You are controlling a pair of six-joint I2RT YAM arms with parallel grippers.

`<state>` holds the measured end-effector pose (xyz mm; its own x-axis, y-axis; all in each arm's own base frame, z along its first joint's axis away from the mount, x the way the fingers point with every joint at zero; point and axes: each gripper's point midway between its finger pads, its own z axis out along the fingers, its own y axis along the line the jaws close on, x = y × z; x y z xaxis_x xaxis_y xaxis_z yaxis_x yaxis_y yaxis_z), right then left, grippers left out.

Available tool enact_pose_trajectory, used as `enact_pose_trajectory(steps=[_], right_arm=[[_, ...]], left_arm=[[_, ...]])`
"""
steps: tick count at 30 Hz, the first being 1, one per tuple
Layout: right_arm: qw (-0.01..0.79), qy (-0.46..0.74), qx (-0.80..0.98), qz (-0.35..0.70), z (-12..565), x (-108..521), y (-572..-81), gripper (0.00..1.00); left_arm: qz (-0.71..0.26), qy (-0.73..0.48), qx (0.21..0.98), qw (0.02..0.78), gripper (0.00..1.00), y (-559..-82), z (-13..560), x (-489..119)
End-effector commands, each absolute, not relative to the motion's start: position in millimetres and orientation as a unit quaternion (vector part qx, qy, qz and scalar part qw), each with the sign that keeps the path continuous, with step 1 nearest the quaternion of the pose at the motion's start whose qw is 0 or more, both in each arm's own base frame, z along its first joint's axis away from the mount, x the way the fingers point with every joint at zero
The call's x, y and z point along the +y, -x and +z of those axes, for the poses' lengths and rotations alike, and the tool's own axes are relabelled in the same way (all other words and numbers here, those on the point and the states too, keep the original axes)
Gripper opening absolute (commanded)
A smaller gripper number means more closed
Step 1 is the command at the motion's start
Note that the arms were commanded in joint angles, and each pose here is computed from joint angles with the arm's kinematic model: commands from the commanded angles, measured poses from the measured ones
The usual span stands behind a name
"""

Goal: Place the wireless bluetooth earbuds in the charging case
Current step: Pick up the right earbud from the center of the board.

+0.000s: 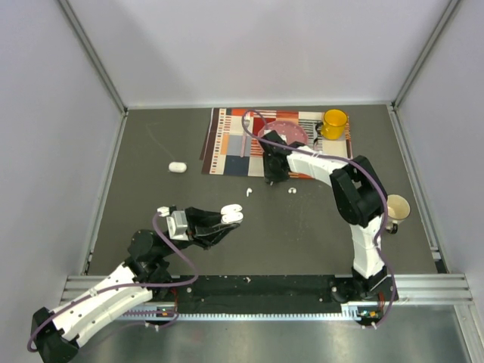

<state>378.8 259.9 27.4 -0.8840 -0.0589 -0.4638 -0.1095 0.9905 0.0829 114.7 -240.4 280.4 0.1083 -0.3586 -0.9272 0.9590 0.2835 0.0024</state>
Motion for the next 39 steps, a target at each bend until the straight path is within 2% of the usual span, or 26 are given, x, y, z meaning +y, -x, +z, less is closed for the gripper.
enact_pose_trajectory(steps=[1, 4, 10, 15, 25, 26, 33, 39], right_arm=[[0.258, 0.049, 0.964, 0.052, 38, 266, -393, 0.38], [0.253, 0.056, 0.964, 0.054, 36, 267, -391, 0.38], [0.226, 0.090, 0.962, 0.124, 56, 283, -374, 0.46], [0.252, 0.129, 0.945, 0.165, 100, 291, -369, 0.60], [0.354, 0.102, 0.921, 0.128, 174, 258, -372, 0.83], [0.362, 0.089, 0.921, 0.115, 176, 251, -374, 0.99], [0.297, 0.038, 0.948, 0.111, 124, 252, -376, 0.97], [0.274, 0.000, 0.959, 0.074, 85, 255, -383, 0.71]], left_arm=[[-0.494, -0.327, 0.434, 0.679, 0.00, -115, 288, -237], [-0.494, -0.328, 0.433, 0.679, 0.00, -115, 289, -237], [-0.497, -0.328, 0.433, 0.677, 0.00, -113, 289, -237], [-0.493, -0.325, 0.434, 0.680, 0.00, -114, 286, -235], [-0.487, -0.321, 0.430, 0.689, 0.00, -113, 288, -230], [-0.487, -0.320, 0.430, 0.690, 0.00, -113, 288, -230], [-0.488, -0.321, 0.427, 0.691, 0.00, -112, 291, -230], [-0.484, -0.321, 0.434, 0.689, 0.00, -113, 289, -228]])
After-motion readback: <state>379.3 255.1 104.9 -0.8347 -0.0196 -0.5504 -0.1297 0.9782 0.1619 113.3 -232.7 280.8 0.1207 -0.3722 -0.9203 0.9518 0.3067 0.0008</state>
